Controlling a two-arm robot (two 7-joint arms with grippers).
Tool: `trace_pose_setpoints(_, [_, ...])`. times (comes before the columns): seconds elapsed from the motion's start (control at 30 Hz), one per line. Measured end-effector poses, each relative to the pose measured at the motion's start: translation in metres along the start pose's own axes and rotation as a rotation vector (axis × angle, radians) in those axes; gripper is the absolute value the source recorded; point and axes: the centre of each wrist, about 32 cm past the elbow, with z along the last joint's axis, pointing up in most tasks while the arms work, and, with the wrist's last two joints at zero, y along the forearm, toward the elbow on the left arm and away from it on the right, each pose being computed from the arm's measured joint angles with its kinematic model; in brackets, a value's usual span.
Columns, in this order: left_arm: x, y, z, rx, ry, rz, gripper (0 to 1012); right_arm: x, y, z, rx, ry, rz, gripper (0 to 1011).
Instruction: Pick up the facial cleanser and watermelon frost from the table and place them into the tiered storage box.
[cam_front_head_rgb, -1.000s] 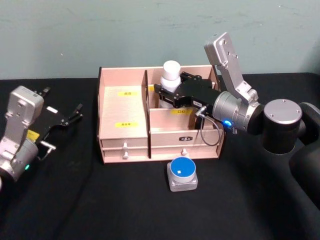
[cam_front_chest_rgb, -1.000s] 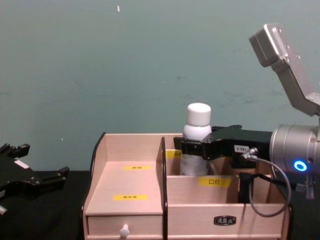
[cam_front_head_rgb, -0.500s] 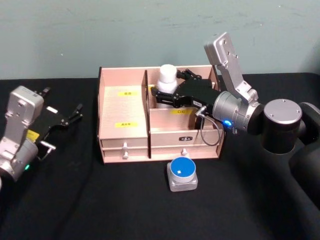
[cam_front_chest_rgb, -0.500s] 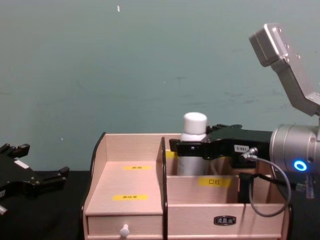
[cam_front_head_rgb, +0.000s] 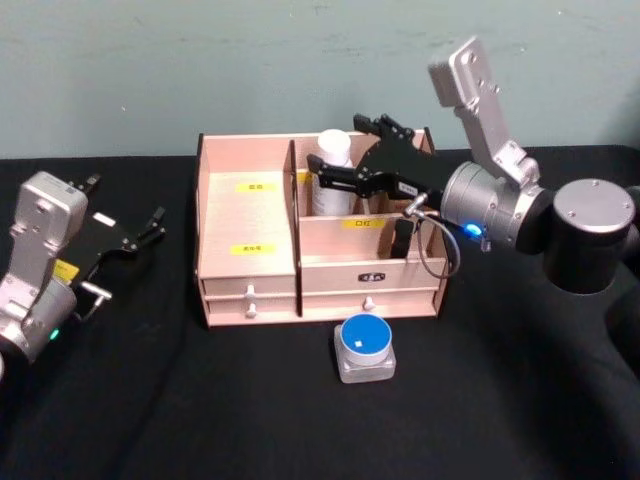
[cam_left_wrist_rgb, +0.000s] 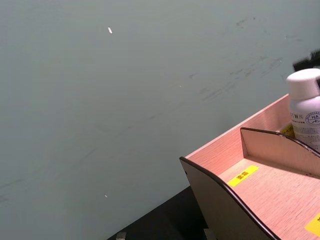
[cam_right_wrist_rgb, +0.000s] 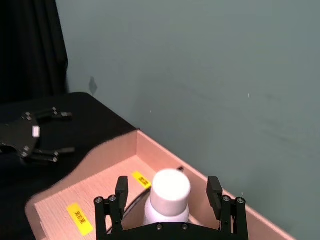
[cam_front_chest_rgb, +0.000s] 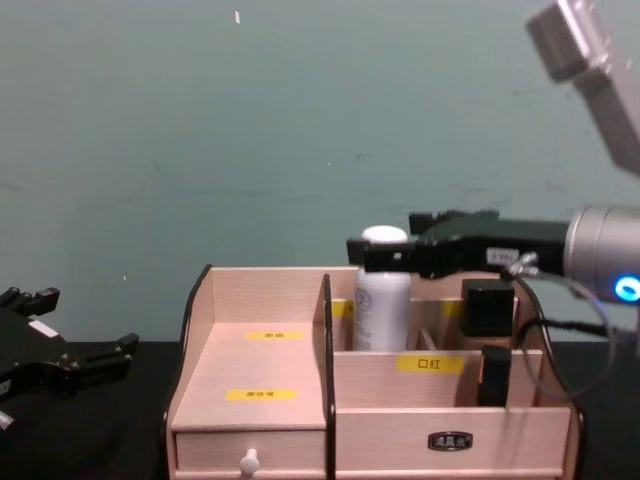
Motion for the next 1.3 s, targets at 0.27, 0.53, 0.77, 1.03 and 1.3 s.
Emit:
trace_pose_setpoints(0.27, [0.0, 0.0, 0.0, 0.0, 0.0, 0.0, 1001, -0.014, -0.032, 0.024, 0.006, -0.018, 0.019, 1003])
trace_pose_setpoints(0.53, [0.0, 0.0, 0.0, 0.0, 0.0, 0.0, 1001, -0.041, -0.072, 0.033, -0.032, 0.006, 0.055, 1003])
trace_pose_setpoints(0.77, [0.0, 0.0, 0.0, 0.0, 0.0, 0.0, 1001, -0.07, -0.112, 0.032, -0.096, 0.062, 0.08, 1002])
trace_pose_setpoints(1.03, [0.0, 0.0, 0.0, 0.0, 0.0, 0.0, 1001, -0.087, -0.138, 0.023, -0.174, 0.107, 0.072, 1003])
trace_pose_setpoints(1.3, [0.0, 0.0, 0.0, 0.0, 0.0, 0.0, 1001, -0.097, -0.148, 0.01, -0.26, 0.139, 0.068, 1002])
